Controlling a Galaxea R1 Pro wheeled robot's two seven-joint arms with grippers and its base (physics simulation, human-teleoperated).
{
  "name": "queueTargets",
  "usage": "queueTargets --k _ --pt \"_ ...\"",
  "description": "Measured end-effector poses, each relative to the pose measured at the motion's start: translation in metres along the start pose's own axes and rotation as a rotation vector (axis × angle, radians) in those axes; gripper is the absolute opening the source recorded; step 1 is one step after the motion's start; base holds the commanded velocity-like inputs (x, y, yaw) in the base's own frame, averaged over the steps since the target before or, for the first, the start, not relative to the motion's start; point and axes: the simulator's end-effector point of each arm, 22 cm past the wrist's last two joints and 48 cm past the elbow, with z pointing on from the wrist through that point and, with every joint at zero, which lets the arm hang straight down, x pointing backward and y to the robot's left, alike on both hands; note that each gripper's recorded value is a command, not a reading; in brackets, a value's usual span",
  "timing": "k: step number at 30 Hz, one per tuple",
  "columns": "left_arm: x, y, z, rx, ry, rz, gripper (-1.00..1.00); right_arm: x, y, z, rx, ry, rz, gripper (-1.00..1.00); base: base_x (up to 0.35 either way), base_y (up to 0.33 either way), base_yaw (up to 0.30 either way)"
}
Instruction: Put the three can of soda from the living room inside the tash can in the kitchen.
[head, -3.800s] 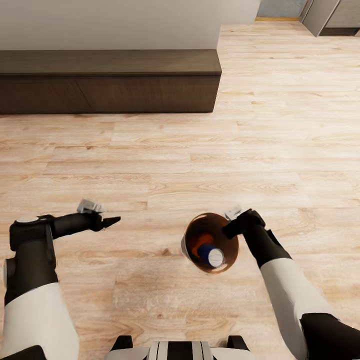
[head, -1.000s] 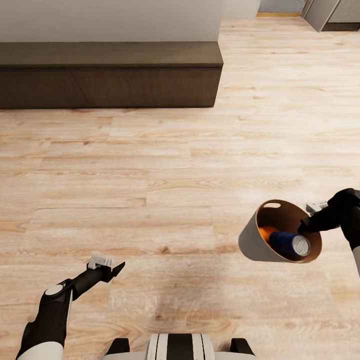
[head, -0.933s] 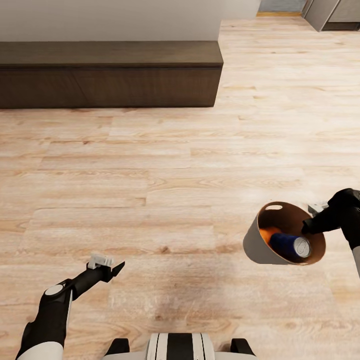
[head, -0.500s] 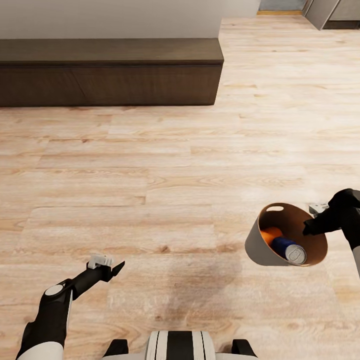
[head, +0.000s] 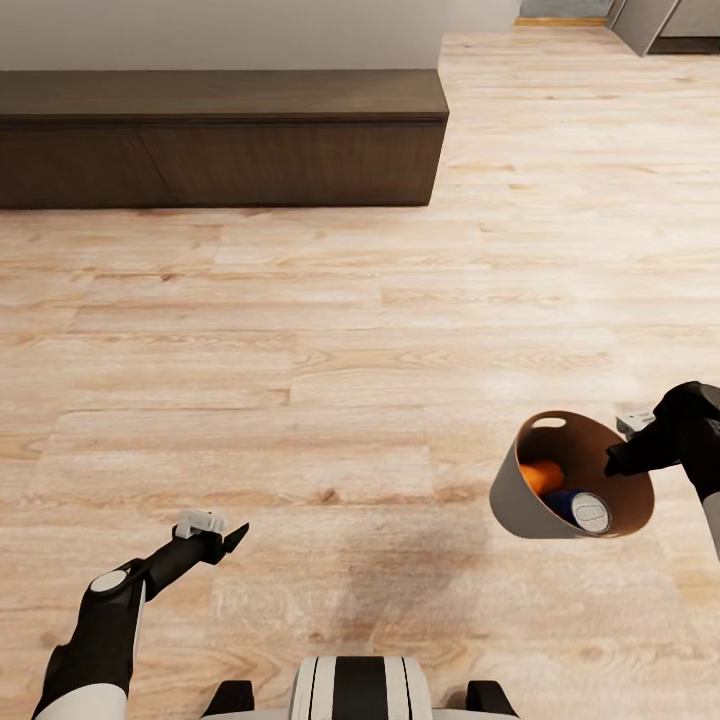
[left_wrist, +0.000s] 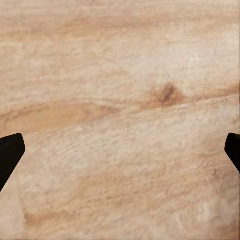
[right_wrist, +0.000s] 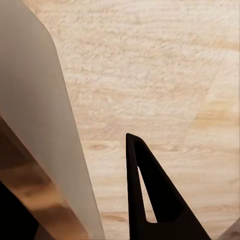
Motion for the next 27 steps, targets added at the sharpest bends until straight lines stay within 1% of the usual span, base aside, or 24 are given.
queueTargets --k 5,10,15,17,22,27 --pt "-0.001 0.0 0.0 -0.001 -0.007 0.008 1.0 0.0 -0.001 0.0 0.001 0.0 0.0 -1.0 0.0 0.0 0.0" --pt "0.007 0.002 0.008 -0.002 -0.007 0.01 1.0 0.0 0.002 0.011 0.0 0.002 -0.002 -1.0 0.0 0.0 0.0" --pt "0.006 0.003 0.008 -0.003 -0.009 0.011 1.0 0.001 0.0 0.011 0.003 0.002 -0.001 -1.0 0.0 0.0 0.0" --pt "0.009 0.004 0.011 -0.003 -0.009 0.012 1.0 0.001 0.001 0.015 0.003 0.003 0.0 -1.0 0.0 0.0 0.0" --pt "0.021 0.005 0.02 -0.002 -0.003 0.006 1.0 0.001 0.003 0.026 0.004 0.003 0.0 -1.0 0.0 0.0 0.0" --pt "0.023 0.007 0.021 -0.011 0.001 0.0 1.0 0.001 0.003 0.026 0.004 0.003 -0.001 -1.0 0.0 0.0 0.0"
